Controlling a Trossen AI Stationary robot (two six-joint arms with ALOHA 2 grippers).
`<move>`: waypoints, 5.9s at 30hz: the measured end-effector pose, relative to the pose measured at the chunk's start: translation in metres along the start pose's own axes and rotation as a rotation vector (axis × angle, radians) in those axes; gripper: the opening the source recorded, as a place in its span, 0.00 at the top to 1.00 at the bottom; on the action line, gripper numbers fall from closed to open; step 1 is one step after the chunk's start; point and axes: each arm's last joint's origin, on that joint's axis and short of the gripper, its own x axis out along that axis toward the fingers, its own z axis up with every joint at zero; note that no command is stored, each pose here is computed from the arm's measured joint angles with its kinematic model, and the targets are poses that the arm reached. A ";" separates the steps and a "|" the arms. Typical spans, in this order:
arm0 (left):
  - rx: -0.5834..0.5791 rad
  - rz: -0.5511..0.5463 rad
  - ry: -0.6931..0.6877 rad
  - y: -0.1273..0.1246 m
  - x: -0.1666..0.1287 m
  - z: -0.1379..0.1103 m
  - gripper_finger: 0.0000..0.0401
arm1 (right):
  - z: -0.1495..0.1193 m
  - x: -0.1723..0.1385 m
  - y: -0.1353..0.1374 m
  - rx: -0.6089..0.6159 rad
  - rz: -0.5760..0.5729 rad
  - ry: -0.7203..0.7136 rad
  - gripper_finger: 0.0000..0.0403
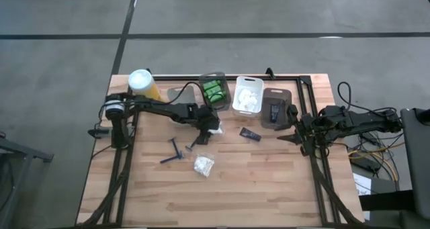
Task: Pick & Place Travel size toiletries
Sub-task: Put the white cotton pack into the white bin
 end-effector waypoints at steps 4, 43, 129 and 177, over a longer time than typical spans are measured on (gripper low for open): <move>0.027 -0.002 0.000 0.000 0.000 0.000 0.62 | 0.000 0.000 0.000 0.000 0.000 0.000 0.68; 0.052 0.066 -0.292 0.014 -0.093 0.127 0.93 | 0.000 0.000 0.000 0.000 0.000 0.000 0.87; 0.198 0.170 -0.191 0.042 -0.062 0.136 0.31 | -0.001 0.002 0.000 0.001 -0.003 0.012 0.63; -0.885 -0.123 0.135 -0.134 -0.059 -0.008 0.32 | -0.002 0.003 0.000 0.002 -0.004 0.020 0.87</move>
